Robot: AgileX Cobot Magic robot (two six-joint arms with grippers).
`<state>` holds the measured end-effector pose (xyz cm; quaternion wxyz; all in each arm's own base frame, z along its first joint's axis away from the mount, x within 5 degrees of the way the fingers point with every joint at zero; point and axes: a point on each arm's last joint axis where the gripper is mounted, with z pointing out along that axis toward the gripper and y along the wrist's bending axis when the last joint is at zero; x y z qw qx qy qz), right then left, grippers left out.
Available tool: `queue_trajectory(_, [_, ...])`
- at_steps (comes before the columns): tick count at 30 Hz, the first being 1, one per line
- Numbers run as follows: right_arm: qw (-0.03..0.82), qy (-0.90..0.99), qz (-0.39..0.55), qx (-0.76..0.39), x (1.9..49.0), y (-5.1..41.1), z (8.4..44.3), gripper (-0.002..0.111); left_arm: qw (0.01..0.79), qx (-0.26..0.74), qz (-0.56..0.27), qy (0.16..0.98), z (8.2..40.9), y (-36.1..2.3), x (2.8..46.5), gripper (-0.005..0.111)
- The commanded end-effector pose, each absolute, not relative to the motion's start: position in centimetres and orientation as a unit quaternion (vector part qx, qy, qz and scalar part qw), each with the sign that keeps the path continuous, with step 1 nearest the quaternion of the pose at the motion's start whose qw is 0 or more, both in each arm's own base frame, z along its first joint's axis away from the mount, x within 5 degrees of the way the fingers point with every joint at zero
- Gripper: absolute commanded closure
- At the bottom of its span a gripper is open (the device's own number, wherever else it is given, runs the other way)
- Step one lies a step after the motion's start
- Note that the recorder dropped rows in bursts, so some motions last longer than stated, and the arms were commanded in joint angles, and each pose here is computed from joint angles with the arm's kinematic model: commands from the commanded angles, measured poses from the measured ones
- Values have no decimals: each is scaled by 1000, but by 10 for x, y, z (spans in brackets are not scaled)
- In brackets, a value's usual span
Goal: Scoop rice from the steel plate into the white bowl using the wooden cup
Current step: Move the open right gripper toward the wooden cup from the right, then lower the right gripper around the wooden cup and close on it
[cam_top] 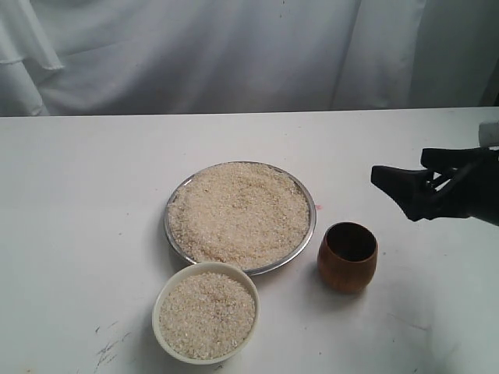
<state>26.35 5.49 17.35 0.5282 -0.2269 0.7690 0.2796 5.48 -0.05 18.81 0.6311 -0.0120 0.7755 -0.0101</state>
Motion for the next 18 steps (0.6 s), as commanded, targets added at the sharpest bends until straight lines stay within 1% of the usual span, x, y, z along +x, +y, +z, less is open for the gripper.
queue_trajectory(1, [516, 716, 250, -397, 250, 64, 168, 16, 634, -13, -12, 773, 187, -1, 55, 107])
queue_trajectory(3, [496, 673, 243, -493, 240, 72, 164, 16, 634, -13, -12, 773, 187, -1, 55, 107])
queue_trajectory(6, [489, 668, 245, -505, 238, 77, 163, 16, 634, -13, -12, 773, 187, -1, 55, 107])
queue_trajectory(9, [461, 667, 229, -538, 235, 77, 157, 16, 634, -13, -12, 773, 187, -1, 55, 107])
queue_trajectory(12, [464, 666, 227, -538, 236, 77, 156, 16, 634, -13, -12, 773, 187, -1, 55, 107])
queue_trajectory(18, [443, 680, 244, -531, 238, 77, 141, 16, 634, -13, -12, 773, 187, -1, 55, 107])
